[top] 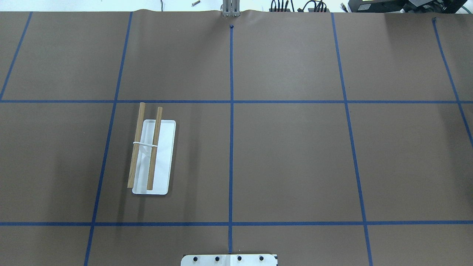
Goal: Hang towel on rack
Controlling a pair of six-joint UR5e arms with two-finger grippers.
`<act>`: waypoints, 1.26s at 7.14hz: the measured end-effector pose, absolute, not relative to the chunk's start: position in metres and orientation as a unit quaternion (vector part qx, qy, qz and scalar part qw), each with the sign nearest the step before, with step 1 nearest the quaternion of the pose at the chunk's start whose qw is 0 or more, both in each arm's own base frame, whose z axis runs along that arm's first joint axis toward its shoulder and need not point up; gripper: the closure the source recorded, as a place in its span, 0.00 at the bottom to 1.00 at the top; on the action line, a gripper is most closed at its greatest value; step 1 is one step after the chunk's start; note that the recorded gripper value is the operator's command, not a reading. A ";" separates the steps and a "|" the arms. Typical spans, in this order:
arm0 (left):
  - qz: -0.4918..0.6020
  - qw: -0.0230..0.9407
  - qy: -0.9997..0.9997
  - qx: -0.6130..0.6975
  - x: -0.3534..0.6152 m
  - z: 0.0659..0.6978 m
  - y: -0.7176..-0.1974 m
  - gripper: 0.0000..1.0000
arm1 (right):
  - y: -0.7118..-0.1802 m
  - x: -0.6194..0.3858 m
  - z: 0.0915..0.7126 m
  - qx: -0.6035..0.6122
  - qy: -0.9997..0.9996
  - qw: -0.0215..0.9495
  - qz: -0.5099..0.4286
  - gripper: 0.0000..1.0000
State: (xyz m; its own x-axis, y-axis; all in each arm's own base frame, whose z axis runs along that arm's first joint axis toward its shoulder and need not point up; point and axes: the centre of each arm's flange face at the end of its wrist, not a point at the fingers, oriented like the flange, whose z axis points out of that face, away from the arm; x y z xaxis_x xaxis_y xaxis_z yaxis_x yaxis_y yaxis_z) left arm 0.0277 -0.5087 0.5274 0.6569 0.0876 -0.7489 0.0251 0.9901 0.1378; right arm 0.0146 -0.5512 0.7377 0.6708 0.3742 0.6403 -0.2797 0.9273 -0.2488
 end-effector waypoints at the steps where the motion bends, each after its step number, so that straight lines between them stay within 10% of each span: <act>1: -0.006 0.900 0.431 0.065 0.030 0.516 -0.511 0.02 | -0.567 0.012 0.681 -0.058 -0.369 0.904 0.209 1.00; 9: -0.234 0.767 0.597 -0.006 0.136 0.357 -0.589 0.02 | -0.600 -0.198 0.233 -0.045 -0.494 0.811 0.310 1.00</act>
State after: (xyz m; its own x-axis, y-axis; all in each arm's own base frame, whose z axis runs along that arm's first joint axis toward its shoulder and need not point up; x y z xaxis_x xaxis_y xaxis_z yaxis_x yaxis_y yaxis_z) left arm 0.1362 -0.5888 0.3571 0.1771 -0.3669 -0.9133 0.3516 0.8903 -0.2894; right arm -0.1979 -0.6004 0.2331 0.3194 0.5468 0.7740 -0.4580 0.8041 -0.3790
